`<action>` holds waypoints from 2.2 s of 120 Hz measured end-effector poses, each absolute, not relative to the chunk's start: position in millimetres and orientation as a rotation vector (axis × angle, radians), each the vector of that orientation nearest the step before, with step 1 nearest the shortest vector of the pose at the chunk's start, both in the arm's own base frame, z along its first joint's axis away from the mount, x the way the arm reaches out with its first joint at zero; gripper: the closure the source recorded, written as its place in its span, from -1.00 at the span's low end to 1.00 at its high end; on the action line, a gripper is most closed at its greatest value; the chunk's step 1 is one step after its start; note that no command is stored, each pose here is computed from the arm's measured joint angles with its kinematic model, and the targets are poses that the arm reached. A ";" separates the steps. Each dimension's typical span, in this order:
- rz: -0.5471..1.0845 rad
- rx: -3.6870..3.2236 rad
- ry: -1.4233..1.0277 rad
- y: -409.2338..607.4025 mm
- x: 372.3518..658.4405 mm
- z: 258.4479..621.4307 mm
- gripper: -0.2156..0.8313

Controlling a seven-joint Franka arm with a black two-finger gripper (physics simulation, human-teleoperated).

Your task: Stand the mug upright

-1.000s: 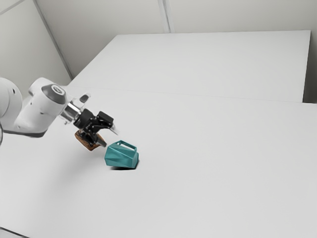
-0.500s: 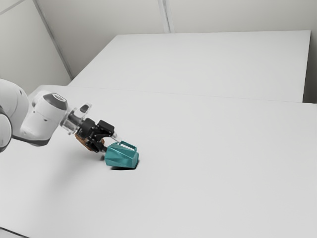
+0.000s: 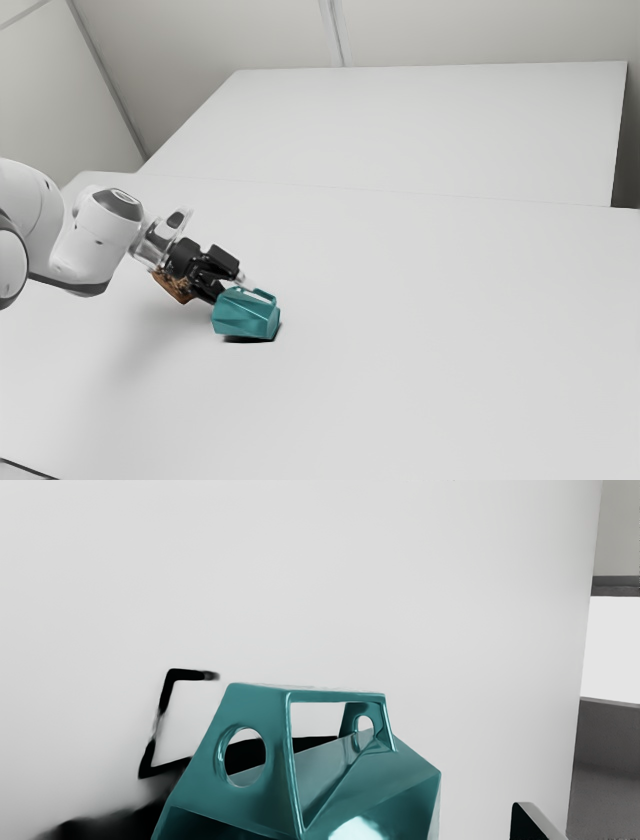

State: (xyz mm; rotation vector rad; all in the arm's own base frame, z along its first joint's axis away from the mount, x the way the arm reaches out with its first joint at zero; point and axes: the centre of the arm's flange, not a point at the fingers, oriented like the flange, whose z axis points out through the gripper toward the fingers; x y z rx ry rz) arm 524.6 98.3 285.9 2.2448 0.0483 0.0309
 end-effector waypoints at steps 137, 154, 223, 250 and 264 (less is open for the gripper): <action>0.092 2.426 -0.352 31.0 546.3 364.2 0.91; 0.060 2.557 -0.500 13.8 553.7 371.1 0.91; 0.025 2.945 -1.055 -35.3 573.5 384.3 0.91; 0.039 3.004 -1.098 -39.1 579.9 376.6 0.91; 0.026 3.019 -1.082 -39.9 583.2 361.6 0.91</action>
